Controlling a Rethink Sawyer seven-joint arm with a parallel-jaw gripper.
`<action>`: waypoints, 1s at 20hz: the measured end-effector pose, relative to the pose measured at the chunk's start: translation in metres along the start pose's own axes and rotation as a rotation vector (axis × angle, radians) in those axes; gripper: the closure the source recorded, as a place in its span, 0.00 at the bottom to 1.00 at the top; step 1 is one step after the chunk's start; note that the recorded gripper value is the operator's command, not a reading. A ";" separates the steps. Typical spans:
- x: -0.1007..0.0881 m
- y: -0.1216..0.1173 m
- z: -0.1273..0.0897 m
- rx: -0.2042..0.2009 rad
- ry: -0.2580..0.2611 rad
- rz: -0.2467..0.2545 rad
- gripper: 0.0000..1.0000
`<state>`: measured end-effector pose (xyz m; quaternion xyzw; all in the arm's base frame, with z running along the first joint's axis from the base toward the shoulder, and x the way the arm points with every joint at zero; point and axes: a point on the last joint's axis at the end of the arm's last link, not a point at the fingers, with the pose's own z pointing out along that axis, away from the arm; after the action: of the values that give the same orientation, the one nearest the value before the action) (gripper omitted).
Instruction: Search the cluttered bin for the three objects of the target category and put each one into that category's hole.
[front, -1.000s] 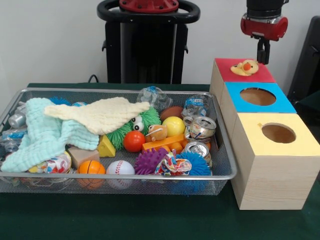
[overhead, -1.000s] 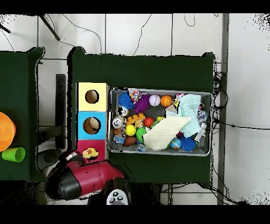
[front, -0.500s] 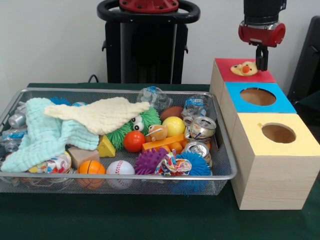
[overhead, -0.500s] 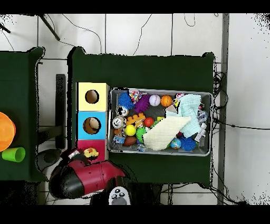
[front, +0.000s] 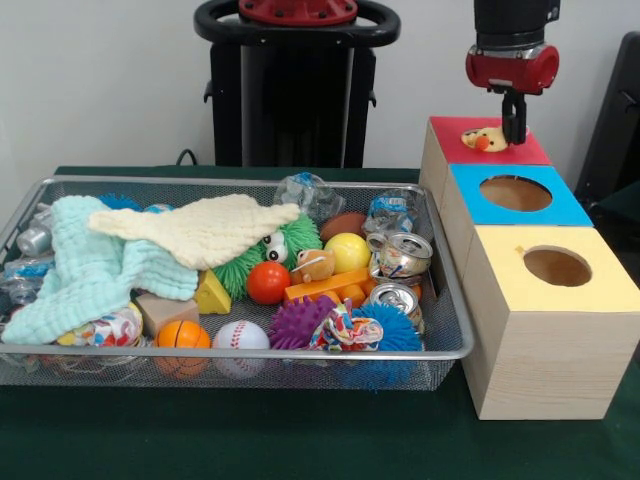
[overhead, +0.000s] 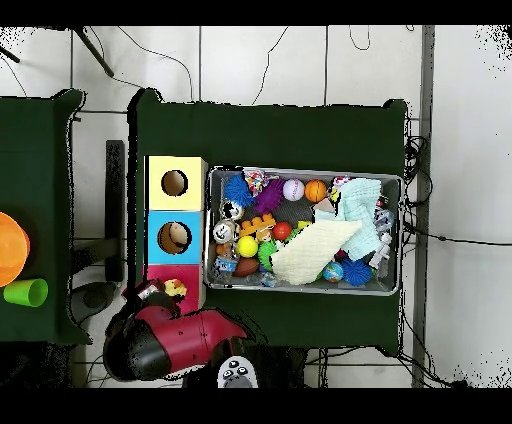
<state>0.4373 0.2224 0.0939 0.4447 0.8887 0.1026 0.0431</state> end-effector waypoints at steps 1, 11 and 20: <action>-0.001 -0.001 0.000 -0.003 -0.002 0.001 1.00; -0.004 -0.017 0.002 -0.028 -0.014 -0.001 1.00; 0.010 -0.034 0.018 -0.004 -0.013 -0.019 1.00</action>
<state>0.4077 0.2127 0.0686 0.4366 0.8925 0.1009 0.0507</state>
